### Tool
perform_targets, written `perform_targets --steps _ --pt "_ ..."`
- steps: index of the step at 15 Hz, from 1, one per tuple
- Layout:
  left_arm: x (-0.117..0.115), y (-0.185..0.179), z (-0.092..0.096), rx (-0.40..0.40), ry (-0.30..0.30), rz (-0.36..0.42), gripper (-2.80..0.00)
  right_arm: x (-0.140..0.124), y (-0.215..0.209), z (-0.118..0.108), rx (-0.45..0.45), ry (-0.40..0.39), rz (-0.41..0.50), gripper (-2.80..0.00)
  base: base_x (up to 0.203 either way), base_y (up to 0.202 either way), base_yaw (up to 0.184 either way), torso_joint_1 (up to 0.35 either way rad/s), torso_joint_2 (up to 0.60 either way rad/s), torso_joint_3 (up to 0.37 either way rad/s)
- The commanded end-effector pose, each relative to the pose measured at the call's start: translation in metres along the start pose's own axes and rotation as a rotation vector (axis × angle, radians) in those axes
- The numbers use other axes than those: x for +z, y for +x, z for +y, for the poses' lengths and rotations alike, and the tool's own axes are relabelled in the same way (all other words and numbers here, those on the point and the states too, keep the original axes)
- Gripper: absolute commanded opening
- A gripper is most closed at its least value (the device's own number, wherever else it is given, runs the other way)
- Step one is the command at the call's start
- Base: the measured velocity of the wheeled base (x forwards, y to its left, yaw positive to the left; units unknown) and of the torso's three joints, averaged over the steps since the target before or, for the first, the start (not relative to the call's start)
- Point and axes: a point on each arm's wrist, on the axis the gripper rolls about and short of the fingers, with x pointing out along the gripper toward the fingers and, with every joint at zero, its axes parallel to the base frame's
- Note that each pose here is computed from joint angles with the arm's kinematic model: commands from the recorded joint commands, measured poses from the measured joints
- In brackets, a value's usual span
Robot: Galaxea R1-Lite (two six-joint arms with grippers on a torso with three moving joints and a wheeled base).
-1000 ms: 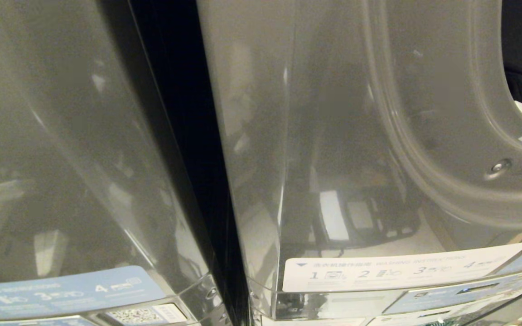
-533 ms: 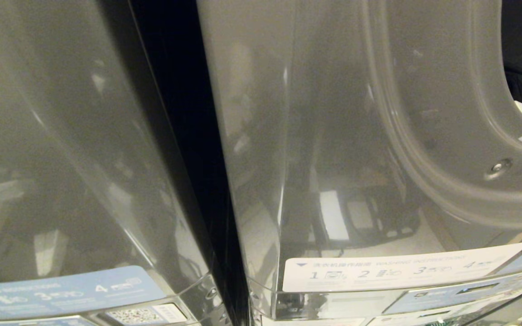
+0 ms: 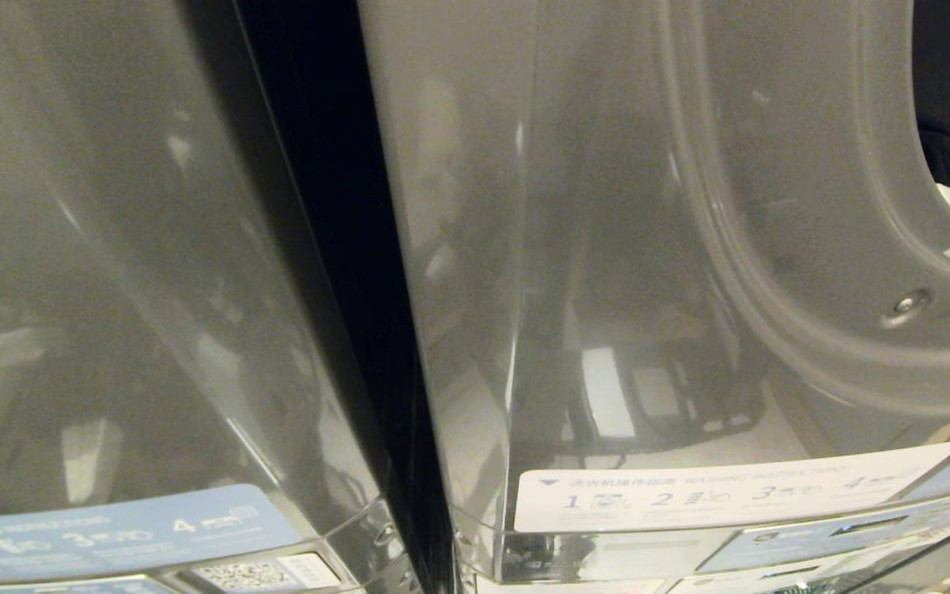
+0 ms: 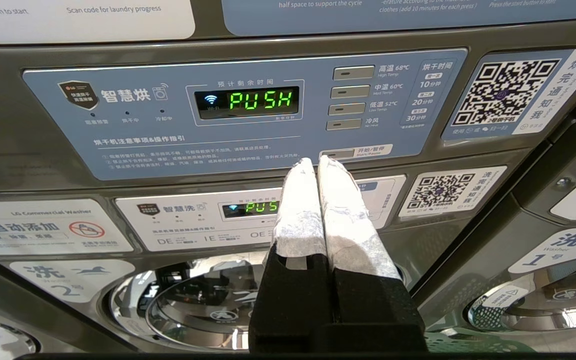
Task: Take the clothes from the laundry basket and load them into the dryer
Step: Close the dryer
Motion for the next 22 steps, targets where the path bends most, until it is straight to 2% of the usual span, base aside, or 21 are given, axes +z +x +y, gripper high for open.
perform_targets --steps 1,22 --pt "0.0001 0.0 0.0 0.001 0.0 -0.001 -2.8 0.0 0.0001 0.0 0.0 0.0 0.001 -2.8 0.0 0.0 0.0 0.0 0.0 0.0" --pt "0.0 0.0 0.0 0.001 0.003 -0.001 -2.8 0.0001 0.0001 0.0 0.0 0.004 0.001 -2.8 0.0 0.0 0.0 0.0 0.0 0.0"
